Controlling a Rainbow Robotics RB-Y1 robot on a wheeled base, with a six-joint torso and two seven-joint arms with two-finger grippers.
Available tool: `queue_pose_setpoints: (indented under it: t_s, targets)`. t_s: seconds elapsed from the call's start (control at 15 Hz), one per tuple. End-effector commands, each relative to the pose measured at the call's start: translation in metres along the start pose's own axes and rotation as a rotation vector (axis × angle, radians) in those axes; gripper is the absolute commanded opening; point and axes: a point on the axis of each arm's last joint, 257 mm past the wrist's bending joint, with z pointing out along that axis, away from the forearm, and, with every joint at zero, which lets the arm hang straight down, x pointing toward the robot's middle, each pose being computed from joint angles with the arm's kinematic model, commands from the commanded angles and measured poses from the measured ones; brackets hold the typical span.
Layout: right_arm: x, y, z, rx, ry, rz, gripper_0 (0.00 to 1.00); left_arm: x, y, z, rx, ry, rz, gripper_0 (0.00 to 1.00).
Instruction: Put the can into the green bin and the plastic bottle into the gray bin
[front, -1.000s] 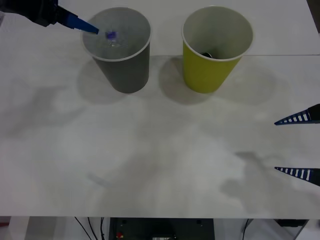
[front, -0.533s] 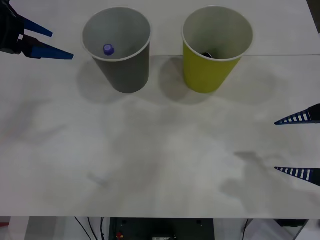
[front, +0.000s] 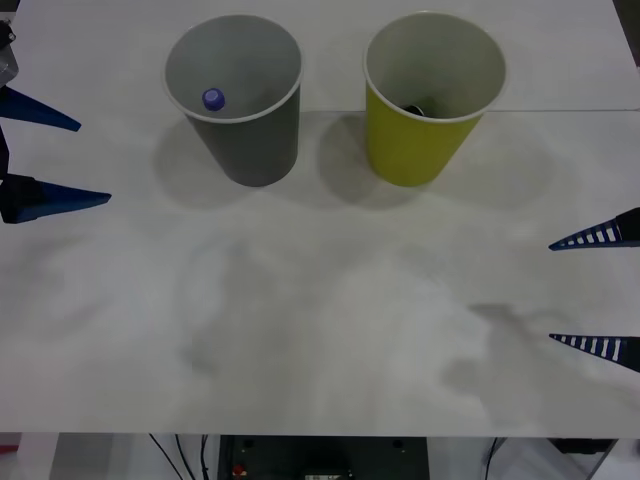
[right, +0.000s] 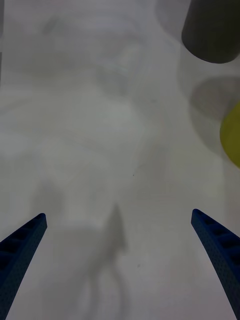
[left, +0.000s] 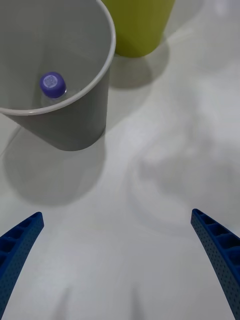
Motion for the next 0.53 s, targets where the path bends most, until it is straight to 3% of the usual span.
queue_pose_setpoints:
  t_s: [0.07,0.2,0.53]
  targets:
    - [0.0,0.0,0.0,0.0,0.0,0.0,1.0,0.024,-0.018,-0.004,0.03,0.003,0.096,1.0]
    - [0.0,0.0,0.0,0.0,0.0,0.0,1.0,0.041,-0.031,-0.006,0.056,0.005,0.166,1.0]
    - [0.0,0.0,0.0,0.0,0.0,0.0,1.0,0.075,-0.051,-0.007,0.097,0.014,0.283,1.0]
